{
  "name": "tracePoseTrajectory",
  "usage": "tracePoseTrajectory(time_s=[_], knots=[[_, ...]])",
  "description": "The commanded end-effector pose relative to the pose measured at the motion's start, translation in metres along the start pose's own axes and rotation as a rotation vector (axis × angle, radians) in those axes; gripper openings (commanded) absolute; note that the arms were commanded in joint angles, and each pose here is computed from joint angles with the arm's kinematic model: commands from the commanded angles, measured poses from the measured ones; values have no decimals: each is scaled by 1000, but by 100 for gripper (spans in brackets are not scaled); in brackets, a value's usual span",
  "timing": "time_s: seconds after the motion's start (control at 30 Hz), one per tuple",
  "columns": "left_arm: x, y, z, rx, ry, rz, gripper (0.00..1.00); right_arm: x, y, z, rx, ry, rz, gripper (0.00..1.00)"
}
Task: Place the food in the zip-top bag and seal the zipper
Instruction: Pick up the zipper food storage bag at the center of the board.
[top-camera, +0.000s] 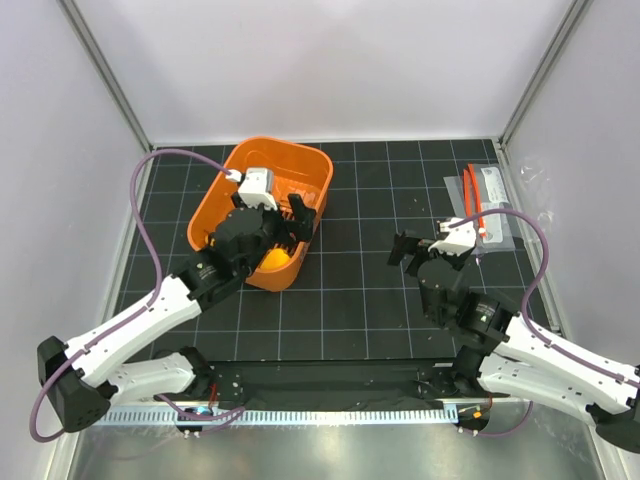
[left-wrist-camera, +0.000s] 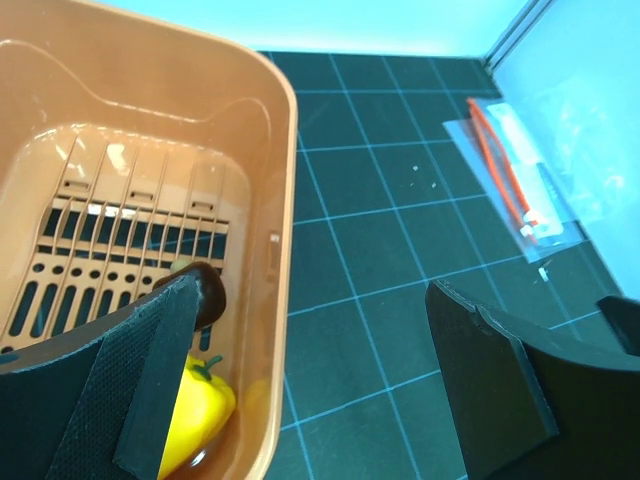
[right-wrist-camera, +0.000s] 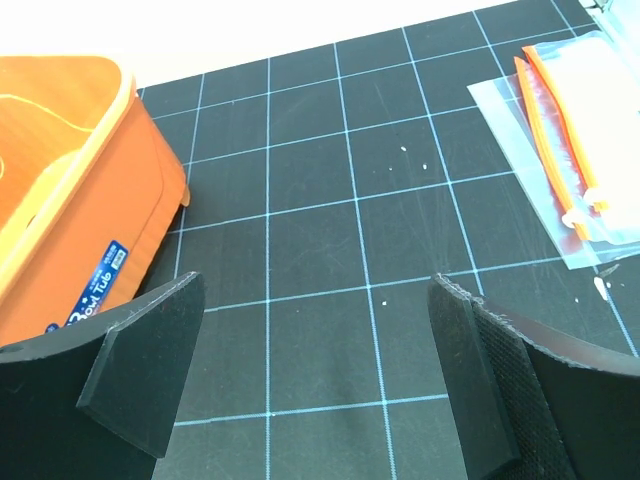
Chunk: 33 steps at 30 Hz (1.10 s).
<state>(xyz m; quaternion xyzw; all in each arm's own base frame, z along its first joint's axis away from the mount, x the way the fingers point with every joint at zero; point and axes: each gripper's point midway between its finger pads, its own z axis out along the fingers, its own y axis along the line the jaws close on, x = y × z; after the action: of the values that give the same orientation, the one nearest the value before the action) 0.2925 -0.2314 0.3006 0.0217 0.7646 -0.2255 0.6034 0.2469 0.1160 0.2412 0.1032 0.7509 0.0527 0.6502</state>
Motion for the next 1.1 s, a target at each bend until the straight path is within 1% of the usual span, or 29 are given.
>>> tracePoseTrajectory(time_s=[0.0, 0.1, 0.13, 0.17, 0.2, 0.23, 0.27, 0.3, 0.33, 0.37, 0.4, 0.43, 0.47, 0.5, 0.53, 0.57, 0.6, 0.63, 0.67, 0.73, 0.8, 0.87, 0.9, 0.97, 1.0, 1.03, 1.07], knots=[[-12, 1, 0, -15, -20, 22, 100, -12, -6, 0, 27, -45, 26, 100], [-11, 5, 3, -51, 1, 33, 100, -14, -8, 9, 65, -37, 5, 100], [-14, 6, 3, -62, 1, 32, 100, -14, -27, 19, 150, -23, -15, 100], [-11, 8, 4, -80, 19, 42, 100, -12, -24, 29, 151, 12, -16, 100], [-10, 9, 5, -87, 23, 44, 100, -10, -31, 40, 179, 36, 2, 100], [-9, 9, 5, -89, 25, 41, 100, -9, -51, 53, 238, 58, 25, 100], [-10, 9, 5, -88, 23, 38, 100, -6, -59, 62, 258, 80, 41, 100], [-10, 9, 5, -91, 24, 33, 100, 5, -57, 77, 254, 142, 39, 99], [-10, 10, 5, -92, 24, 30, 100, 5, -78, 88, 322, 159, 54, 97], [-10, 10, 4, -93, 26, 27, 100, -2, -82, 99, 341, 165, 64, 95], [-11, 9, 5, -93, 29, 17, 100, 12, -89, 113, 377, 225, 40, 91], [-9, 10, 6, -99, 38, 14, 100, 16, -103, 120, 426, 259, 30, 86], [-11, 8, 6, -103, 49, 14, 100, 3, -121, 131, 479, 247, 66, 75], [-9, 8, 7, -106, 63, 7, 100, 5, -131, 139, 494, 271, 79, 71], [-1, 9, 10, -114, 91, 16, 100, 17, -142, 151, 528, 310, 69, 68], [-1, 7, 11, -111, 97, 12, 100, 10, -150, 158, 554, 302, 71, 68], [3, 6, 13, -111, 106, 8, 100, 12, -163, 163, 594, 315, 59, 68], [8, 1, 17, -90, 121, -6, 100, 21, -174, 169, 648, 337, 13, 68], [12, -2, 19, -80, 134, -7, 100, 12, -177, 177, 670, 331, -26, 68], [15, -10, 21, -47, 160, -18, 100, 11, -190, 182, 744, 345, -95, 66], [20, -12, 24, -44, 179, -20, 100, 14, -201, 197, 780, 370, -154, 65], [26, -15, 24, -28, 196, -51, 100, 24, -206, 213, 780, 398, -201, 63], [28, -18, 24, -16, 196, -67, 100, 28, -208, 219, 771, 417, -251, 63], [32, -35, 27, 72, 184, -141, 100, 30, -216, 234, 791, 426, -306, 64], [43, -39, 26, 96, 219, -146, 100, 31, -216, 240, 792, 430, -316, 64], [45, -46, 29, 130, 215, -166, 100, 32, -222, 244, 792, 441, -318, 63], [50, -54, 30, 165, 237, -179, 100, 29, -222, 252, 780, 436, -312, 62]])
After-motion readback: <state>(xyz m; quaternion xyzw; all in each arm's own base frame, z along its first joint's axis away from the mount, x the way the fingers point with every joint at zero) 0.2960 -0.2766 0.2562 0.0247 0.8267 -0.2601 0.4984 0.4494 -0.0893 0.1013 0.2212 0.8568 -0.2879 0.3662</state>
